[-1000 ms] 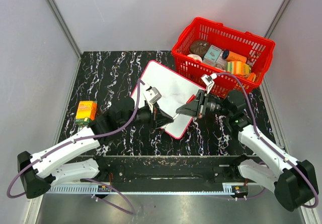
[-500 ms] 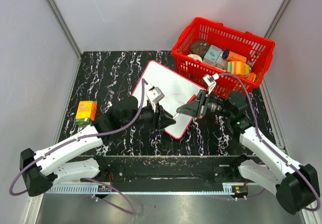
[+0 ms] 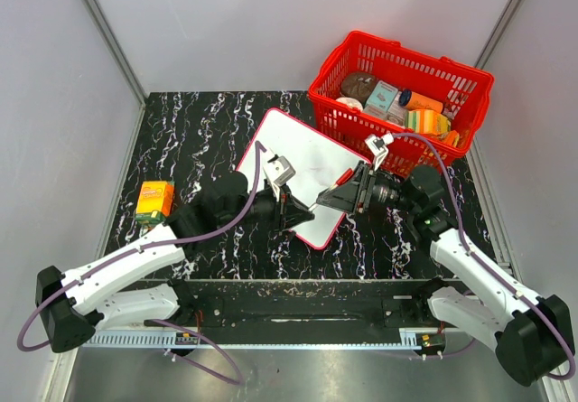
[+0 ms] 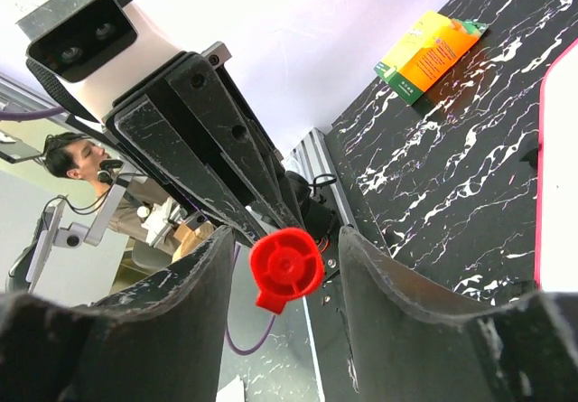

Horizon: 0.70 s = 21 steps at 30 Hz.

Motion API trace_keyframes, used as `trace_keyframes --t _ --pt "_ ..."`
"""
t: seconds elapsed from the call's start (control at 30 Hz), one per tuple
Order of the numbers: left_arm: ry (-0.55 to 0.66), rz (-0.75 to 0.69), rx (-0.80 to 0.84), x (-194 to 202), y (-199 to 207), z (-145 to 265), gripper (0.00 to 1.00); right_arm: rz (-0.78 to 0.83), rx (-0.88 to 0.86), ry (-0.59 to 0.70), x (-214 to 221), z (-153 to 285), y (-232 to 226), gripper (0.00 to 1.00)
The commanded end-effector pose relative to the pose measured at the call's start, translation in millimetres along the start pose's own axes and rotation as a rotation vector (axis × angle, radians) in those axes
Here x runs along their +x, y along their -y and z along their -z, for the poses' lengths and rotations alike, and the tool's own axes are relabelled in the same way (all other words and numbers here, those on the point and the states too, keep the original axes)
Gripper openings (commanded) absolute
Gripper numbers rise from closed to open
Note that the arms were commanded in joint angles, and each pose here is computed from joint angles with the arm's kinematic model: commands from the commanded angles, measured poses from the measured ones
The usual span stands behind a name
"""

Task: Write a sentence on the whiteboard
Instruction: Pass from the right arm to the left, then pass from the left arm to the right

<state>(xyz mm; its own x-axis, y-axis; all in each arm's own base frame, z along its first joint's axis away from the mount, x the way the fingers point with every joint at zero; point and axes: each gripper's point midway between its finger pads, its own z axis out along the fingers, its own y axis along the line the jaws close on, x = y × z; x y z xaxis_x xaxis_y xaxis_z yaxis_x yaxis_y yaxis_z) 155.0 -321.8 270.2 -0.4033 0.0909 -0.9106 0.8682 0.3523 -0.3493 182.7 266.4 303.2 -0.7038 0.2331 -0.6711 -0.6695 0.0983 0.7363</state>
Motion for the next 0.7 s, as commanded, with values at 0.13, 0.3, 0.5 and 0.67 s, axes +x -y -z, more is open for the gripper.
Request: trace_keyframes --t 0.13,0.3,0.5,0.67 --pt "0.069 -0.040 0.037 -24.7 10.2 4.9 0.00 0.038 -0.064 -0.002 -1.8 -0.3 -14.9 0.50" --pt "0.062 -0.033 0.042 -23.5 10.4 2.9 0.00 0.032 -0.067 0.005 -3.7 -1.7 -14.2 0.33" --pt "0.058 -0.032 0.038 -21.0 9.2 3.1 0.00 0.025 -0.067 -0.003 -1.5 -1.7 -12.8 0.00" --pt "0.070 -0.030 -0.002 -18.4 2.5 7.7 0.64 0.045 -0.034 0.011 -0.4 0.6 -7.4 0.00"
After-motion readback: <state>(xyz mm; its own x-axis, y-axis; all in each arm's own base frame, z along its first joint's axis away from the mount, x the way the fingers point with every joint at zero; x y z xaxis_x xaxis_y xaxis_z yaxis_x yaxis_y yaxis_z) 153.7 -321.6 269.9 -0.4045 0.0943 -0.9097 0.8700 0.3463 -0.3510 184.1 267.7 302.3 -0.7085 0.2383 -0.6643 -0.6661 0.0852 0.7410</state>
